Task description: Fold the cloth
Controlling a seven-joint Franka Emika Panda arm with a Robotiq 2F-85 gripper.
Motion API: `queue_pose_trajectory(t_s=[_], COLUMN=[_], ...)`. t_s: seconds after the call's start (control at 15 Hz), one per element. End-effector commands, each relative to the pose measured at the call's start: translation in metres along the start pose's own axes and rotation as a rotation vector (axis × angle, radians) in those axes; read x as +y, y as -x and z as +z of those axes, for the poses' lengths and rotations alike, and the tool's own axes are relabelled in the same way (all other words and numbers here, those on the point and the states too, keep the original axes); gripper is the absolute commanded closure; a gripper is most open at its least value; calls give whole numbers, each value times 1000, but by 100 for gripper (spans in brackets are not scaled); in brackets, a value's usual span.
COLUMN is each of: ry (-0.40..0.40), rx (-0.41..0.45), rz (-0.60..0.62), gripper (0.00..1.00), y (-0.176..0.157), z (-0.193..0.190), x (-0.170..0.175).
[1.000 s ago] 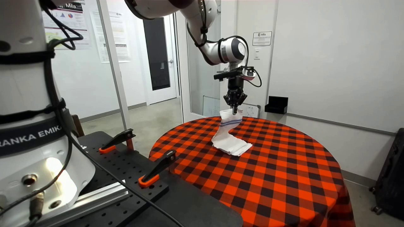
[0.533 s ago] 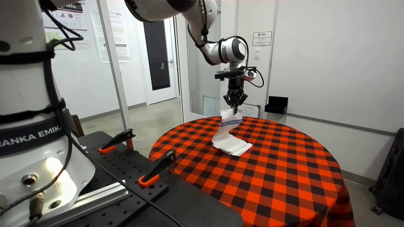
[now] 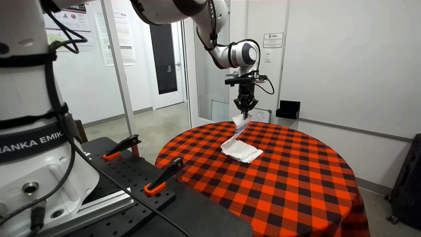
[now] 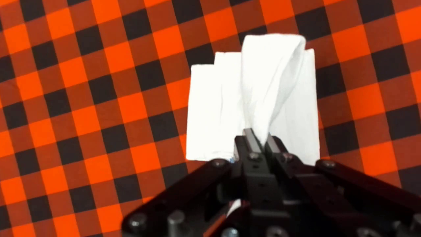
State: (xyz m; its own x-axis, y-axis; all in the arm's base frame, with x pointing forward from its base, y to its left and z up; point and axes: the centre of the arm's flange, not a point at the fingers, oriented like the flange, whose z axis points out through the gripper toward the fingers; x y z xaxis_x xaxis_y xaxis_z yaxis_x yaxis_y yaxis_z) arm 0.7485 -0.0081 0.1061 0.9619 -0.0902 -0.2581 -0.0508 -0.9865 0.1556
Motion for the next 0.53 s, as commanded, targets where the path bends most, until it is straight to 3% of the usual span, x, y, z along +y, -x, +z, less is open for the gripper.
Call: queue_pose_trajectory(t_s=[0.0,0.2,0.47], ry=[-119,-198,-282], rx=[84,110,75], rz=[-19,-4,58], gripper=[99,99,99], y=[-15,-18,-16], z=[4,6,8], x=[-3,-7,-12])
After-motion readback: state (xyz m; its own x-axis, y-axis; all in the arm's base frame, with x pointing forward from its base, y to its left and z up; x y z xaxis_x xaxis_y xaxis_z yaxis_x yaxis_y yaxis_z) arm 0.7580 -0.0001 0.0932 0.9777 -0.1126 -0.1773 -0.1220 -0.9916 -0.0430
